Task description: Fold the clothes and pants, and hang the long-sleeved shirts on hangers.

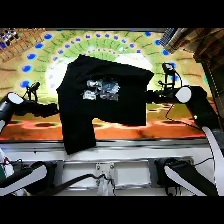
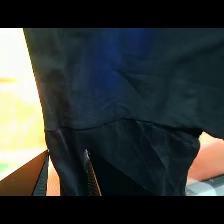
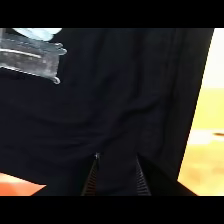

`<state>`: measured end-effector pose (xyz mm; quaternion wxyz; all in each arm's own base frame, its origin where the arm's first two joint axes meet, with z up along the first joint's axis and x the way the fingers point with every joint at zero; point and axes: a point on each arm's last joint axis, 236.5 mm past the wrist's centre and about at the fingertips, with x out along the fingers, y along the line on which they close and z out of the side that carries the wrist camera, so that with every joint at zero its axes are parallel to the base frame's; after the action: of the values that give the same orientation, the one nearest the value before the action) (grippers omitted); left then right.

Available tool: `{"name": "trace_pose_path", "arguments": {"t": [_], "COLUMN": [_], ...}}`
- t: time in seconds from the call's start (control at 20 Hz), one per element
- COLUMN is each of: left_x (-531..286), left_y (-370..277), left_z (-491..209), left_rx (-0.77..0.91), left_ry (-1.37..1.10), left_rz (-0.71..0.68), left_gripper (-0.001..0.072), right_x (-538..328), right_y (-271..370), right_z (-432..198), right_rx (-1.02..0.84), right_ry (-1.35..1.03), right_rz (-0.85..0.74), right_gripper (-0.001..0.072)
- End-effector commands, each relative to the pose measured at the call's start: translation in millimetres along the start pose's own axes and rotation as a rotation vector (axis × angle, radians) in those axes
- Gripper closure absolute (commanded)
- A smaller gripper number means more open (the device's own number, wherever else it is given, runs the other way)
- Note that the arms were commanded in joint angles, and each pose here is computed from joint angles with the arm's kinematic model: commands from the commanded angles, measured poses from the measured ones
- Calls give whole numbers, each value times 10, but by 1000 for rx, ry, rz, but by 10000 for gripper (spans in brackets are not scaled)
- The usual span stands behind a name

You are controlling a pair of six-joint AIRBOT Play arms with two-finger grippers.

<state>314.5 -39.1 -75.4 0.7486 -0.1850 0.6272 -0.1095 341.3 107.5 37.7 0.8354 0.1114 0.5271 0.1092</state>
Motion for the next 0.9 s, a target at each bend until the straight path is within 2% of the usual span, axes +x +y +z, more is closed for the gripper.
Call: {"name": "trace_pose_path", "arguments": {"t": [0.0,0.35,0.45,0.55,0.6,0.7,0.85], "left_x": [120,324,360,366,366,354,215], "left_y": [45,129,20,-167,-220,-253,-224], "left_z": [-56,-98,-38,58,87,70,39], "left_rx": [-12,-53,-71,-59,-62,-62,-33], "left_ry": [25,67,47,10,-1,7,4], "left_rz": [-5,-10,-64,-135,-151,-161,-149], "left_gripper": [475,478,499,669,699,700,701], "right_x": [-178,-247,-247,-247,-245,-262,-296], "right_y": [75,122,122,121,110,-146,-807], "right_z": [1,-21,-21,-25,-42,-100,-348], "right_rx": [1,3,3,3,0,-35,79], "right_ry": [-44,-47,-47,-45,-38,-19,10], "right_rz": [22,37,37,37,32,-74,-272], "right_gripper": [431,431,431,431,431,432,432]}}
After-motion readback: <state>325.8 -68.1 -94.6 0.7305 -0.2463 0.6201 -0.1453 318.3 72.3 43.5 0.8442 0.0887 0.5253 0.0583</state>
